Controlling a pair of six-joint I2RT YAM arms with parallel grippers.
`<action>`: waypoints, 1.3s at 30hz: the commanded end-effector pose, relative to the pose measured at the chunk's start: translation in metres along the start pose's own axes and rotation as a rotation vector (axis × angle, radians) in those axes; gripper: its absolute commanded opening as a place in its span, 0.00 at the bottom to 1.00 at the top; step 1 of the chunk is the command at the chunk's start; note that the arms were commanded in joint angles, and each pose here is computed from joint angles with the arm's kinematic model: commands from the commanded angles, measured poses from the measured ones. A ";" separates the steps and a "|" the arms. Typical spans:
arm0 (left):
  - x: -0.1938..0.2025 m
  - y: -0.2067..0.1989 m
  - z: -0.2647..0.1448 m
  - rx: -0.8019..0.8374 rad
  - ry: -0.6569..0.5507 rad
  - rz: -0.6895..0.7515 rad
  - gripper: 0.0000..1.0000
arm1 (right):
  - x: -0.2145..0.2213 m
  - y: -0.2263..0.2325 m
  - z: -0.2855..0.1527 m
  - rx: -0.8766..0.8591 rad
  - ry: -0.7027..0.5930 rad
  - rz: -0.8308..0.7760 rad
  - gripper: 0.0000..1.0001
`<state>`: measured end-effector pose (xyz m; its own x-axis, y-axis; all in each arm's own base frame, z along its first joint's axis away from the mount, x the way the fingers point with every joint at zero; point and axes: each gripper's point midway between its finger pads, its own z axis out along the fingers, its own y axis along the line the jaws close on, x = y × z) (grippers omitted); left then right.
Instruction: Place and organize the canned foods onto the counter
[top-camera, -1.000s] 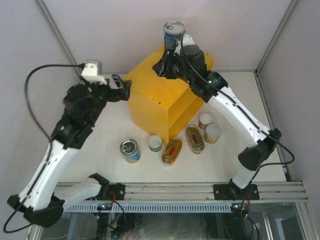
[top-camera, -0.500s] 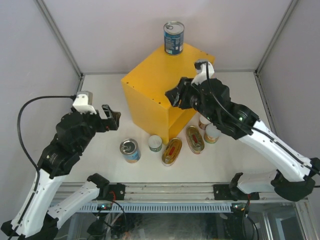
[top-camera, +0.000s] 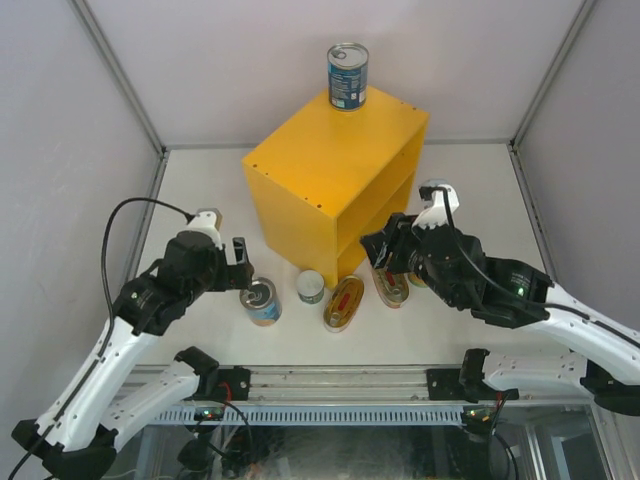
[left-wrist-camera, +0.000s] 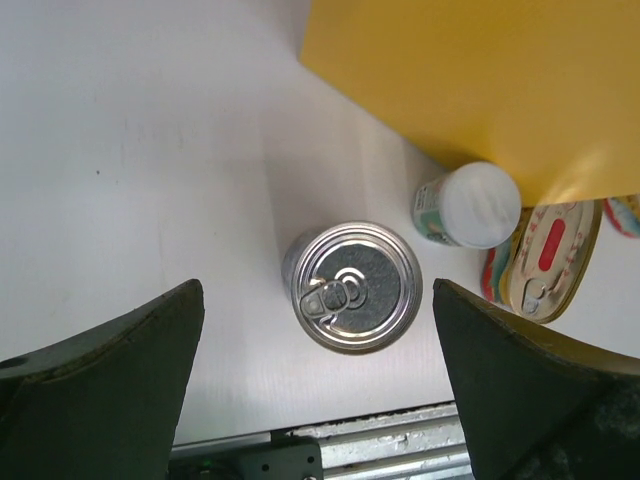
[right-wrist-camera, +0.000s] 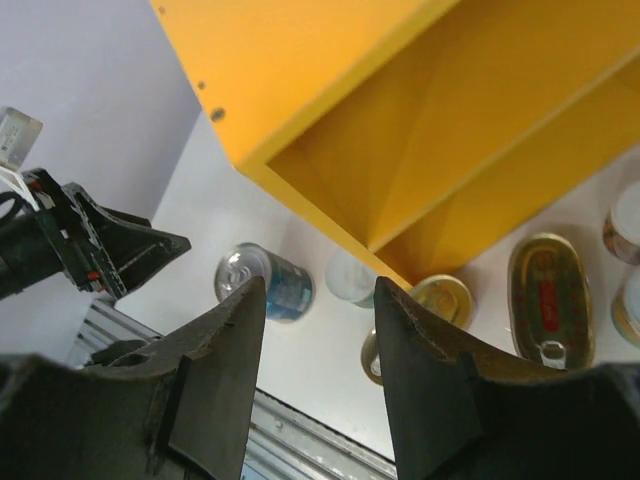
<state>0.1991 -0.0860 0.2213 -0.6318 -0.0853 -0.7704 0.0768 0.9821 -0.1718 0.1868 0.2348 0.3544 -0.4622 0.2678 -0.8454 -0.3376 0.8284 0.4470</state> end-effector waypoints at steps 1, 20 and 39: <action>0.024 -0.004 0.009 0.011 0.071 -0.027 1.00 | 0.012 -0.018 -0.006 0.084 -0.001 0.015 0.48; 0.075 -0.017 0.041 -0.043 0.193 0.004 1.00 | 0.033 -0.040 -0.019 0.127 0.020 0.058 0.48; 0.096 -0.028 0.056 -0.051 0.248 0.039 1.00 | 0.032 -0.043 -0.021 0.125 0.005 0.058 0.48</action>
<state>0.1744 -0.1270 0.1196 -0.8126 0.0106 -0.5827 0.0856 0.9912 -0.1013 0.1681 0.1973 0.3113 -0.4958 0.3000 -0.8150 -0.2080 0.8701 0.4468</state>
